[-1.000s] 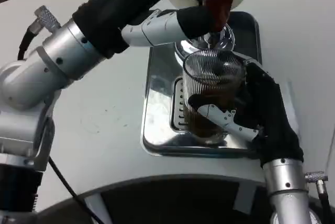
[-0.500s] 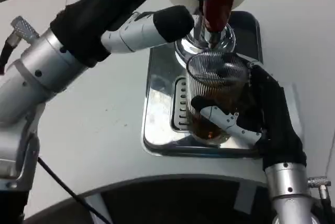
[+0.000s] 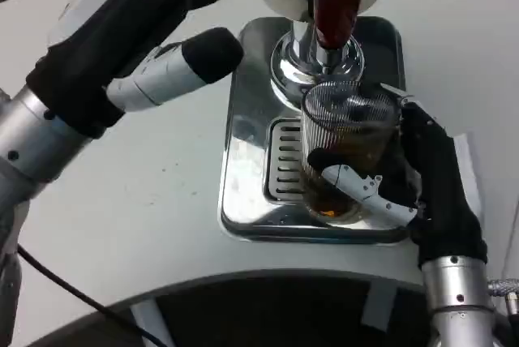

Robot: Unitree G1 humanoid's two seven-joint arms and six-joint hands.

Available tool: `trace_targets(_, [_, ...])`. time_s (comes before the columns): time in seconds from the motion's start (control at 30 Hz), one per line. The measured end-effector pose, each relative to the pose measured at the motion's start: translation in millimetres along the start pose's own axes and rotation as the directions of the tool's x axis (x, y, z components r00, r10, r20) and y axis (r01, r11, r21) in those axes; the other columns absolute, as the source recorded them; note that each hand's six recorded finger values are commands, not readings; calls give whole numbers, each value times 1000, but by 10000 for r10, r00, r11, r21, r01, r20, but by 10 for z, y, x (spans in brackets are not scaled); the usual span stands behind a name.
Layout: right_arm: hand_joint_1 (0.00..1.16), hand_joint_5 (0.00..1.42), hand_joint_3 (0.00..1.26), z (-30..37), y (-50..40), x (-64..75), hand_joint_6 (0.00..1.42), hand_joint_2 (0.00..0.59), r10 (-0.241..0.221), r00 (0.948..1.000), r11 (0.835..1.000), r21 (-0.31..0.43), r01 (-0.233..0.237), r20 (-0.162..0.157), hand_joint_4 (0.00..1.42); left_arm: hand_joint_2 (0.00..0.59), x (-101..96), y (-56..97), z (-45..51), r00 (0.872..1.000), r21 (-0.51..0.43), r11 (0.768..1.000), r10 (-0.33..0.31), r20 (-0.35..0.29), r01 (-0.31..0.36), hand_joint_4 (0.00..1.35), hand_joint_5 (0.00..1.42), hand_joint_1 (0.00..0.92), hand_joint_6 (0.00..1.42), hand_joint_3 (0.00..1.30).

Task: Grasp the cup under the faucet to collect the drink, then remove the cup.

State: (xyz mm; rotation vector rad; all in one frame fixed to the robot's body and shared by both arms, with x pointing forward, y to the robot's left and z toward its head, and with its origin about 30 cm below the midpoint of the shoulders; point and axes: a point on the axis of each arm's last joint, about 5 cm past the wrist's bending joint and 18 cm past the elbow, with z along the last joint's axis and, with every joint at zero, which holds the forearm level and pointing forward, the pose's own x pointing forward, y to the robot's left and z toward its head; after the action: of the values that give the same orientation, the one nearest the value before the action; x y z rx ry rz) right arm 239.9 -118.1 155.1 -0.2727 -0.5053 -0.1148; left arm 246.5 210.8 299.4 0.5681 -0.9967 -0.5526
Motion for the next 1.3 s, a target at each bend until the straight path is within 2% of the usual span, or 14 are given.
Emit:
trace_targets(0.17, [861, 757, 550, 11, -43, -8, 512, 215, -194, 9998, 9998, -41, 194, 40, 661, 67, -129, -16, 22, 9980, -4, 9988, 489, -396, -490, 270, 326, 0, 335, 232])
trace_targets(0.37, [891, 786, 556, 6, -86, -36, 536, 209, -382, 9993, 9992, -103, 382, -46, 662, 67, -313, -68, 35, 9894, -81, 9953, 952, -1100, -967, 279, 335, 0, 336, 241])
trace_targets(0.57, [918, 812, 565, 43, -128, -38, 555, 201, -592, 9981, 9982, -102, 594, 144, 662, 68, -472, -155, 62, 9797, -183, 9940, 1032, -1720, -1079, 279, 340, 0, 337, 241])
trace_targets(0.83, [963, 826, 572, 69, -226, -98, 586, 180, -901, 9957, 9956, -243, 906, 205, 670, 67, -712, -261, 132, 9562, -113, 9899, 1334, -2607, -1412, 292, 343, 0, 337, 247])
trace_targets(0.93, [978, 843, 590, 76, -269, -143, 607, 173, -949, 9953, 9948, -343, 954, 171, 679, 75, -819, -344, 154, 9417, -39, 9915, 1223, -3133, -1301, 294, 343, 0, 337, 253])
trace_targets(1.23, [993, 855, 622, 115, -379, -252, 634, 156, -1026, 9944, 9932, -529, 1038, 241, 703, 77, -957, -443, 176, 9197, 105, 9911, 1271, -3715, -1327, 294, 343, 0, 336, 257])
trace_targets(1.3, [998, 863, 624, 123, -390, -272, 645, 155, -1010, 9946, 9934, -525, 1021, 238, 706, 77, -968, -450, 179, 9183, 156, 9910, 1292, -3743, -1331, 294, 343, 0, 332, 259])
